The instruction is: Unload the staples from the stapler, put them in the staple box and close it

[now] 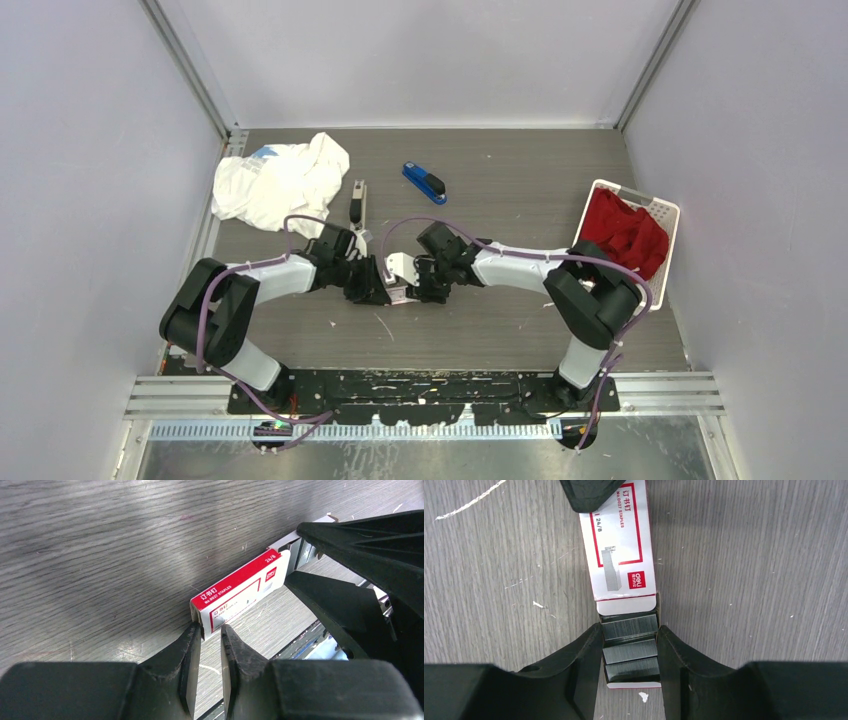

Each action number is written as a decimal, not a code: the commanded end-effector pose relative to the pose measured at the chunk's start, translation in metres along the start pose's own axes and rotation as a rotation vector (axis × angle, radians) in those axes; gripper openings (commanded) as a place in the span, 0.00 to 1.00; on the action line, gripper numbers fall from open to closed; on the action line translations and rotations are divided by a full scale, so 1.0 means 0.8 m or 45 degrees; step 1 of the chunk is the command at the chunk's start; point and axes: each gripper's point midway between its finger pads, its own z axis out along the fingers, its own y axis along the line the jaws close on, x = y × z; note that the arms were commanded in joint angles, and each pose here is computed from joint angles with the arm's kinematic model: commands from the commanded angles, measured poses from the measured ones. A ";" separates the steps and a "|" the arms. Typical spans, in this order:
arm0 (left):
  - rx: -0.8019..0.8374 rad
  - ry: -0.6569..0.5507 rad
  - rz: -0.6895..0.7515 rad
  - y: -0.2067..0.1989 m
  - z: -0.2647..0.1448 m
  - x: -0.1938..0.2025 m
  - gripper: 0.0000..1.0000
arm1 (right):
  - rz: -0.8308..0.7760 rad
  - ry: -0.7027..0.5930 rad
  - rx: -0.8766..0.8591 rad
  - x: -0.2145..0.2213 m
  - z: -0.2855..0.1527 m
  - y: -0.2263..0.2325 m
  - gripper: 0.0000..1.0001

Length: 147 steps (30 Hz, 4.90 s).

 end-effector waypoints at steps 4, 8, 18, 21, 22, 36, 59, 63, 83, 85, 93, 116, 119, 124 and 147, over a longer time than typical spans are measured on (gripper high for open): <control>-0.126 -0.035 0.003 0.023 0.004 -0.002 0.24 | -0.097 -0.117 -0.045 -0.030 -0.005 0.014 0.33; -0.122 -0.038 0.009 0.020 0.002 -0.004 0.25 | -0.066 -0.074 -0.087 -0.024 0.002 0.016 0.37; -0.112 -0.038 0.021 0.017 -0.001 -0.005 0.27 | 0.069 -0.020 -0.065 -0.012 0.008 -0.002 0.49; -0.109 -0.040 0.025 0.016 -0.002 -0.004 0.27 | 0.085 -0.032 -0.068 -0.012 0.005 -0.004 0.54; -0.108 -0.039 0.027 0.016 -0.003 -0.003 0.27 | 0.086 -0.035 -0.067 -0.012 0.005 -0.005 0.55; -0.132 -0.041 0.032 0.021 -0.004 -0.005 0.30 | 0.057 -0.022 -0.136 0.007 0.005 -0.007 0.57; -0.143 -0.004 0.023 0.028 0.006 -0.004 0.24 | -0.020 -0.102 -0.118 -0.014 0.003 0.004 0.41; -0.142 -0.006 0.023 0.028 0.006 -0.004 0.24 | -0.043 -0.107 -0.118 -0.015 0.003 0.007 0.41; -0.165 -0.025 0.015 0.032 -0.001 -0.011 0.26 | -0.120 -0.119 0.013 -0.020 -0.005 -0.005 0.40; -0.166 -0.029 0.011 0.032 -0.002 -0.012 0.26 | -0.116 -0.113 0.018 -0.019 -0.004 -0.006 0.40; -0.180 -0.023 0.008 0.037 -0.002 -0.011 0.25 | -0.100 -0.089 0.047 -0.014 -0.005 -0.012 0.40; -0.118 -0.011 0.038 0.026 -0.002 -0.012 0.26 | -0.072 -0.071 -0.058 -0.010 0.008 -0.001 0.39; -0.113 -0.006 0.043 0.025 0.000 -0.013 0.25 | -0.087 -0.073 -0.060 -0.011 0.008 -0.001 0.39; -0.108 -0.008 0.055 0.023 -0.001 -0.016 0.25 | -0.102 -0.071 -0.089 -0.012 0.010 0.004 0.39; -0.107 -0.018 0.114 0.021 -0.004 -0.021 0.25 | -0.120 -0.020 -0.196 -0.005 0.016 0.015 0.39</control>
